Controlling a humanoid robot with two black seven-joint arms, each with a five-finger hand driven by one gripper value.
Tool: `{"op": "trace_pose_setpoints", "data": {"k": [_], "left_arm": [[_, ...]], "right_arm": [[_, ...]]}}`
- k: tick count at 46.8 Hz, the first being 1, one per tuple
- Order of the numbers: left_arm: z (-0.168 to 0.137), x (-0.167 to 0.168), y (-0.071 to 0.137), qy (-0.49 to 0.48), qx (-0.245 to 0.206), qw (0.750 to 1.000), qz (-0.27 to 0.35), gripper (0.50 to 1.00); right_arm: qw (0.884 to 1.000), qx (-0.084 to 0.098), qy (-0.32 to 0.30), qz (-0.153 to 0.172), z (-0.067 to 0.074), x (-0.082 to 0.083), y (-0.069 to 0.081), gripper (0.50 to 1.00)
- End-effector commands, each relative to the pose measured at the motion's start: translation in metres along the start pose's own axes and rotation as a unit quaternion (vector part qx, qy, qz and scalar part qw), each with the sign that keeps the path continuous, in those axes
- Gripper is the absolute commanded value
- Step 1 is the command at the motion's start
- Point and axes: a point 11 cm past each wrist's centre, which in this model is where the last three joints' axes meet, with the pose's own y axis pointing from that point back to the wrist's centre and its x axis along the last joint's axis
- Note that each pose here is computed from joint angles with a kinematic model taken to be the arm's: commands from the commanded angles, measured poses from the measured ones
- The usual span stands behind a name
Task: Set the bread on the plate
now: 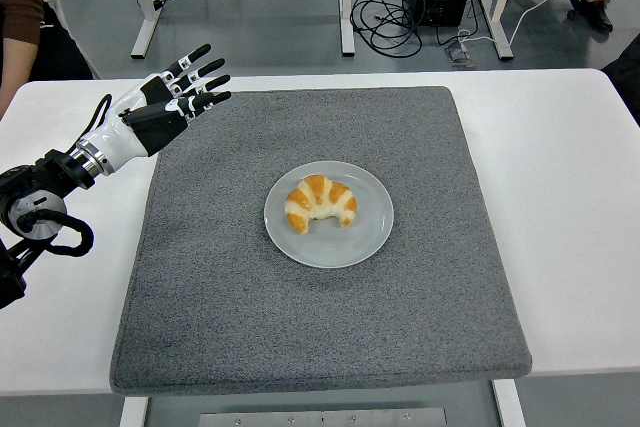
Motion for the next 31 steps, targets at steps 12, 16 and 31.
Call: {"op": "trace_pose_setpoints", "data": {"k": [12, 16, 31], "left_arm": [[-0.0066, 0.0029, 0.0043, 0.012, -0.002, 1.0, 0.007, 0.974], [-0.0066, 0.0047, 0.0063, 0.017, -0.006, 1.0, 0.011, 0.974], [-0.0063, 0.0063, 0.0072, 0.017, -0.009, 1.0, 0.016, 0.974]], "right_arm": [[1.0, 0.0, 0.0, 0.0, -0.0001, 0.0, 0.0, 1.0], [1.0, 0.0, 0.0, 0.0, -0.0001, 0.0, 0.0, 1.0], [1.0, 0.0, 0.0, -0.001, -0.0002, -0.001, 0.0, 1.0]]}}
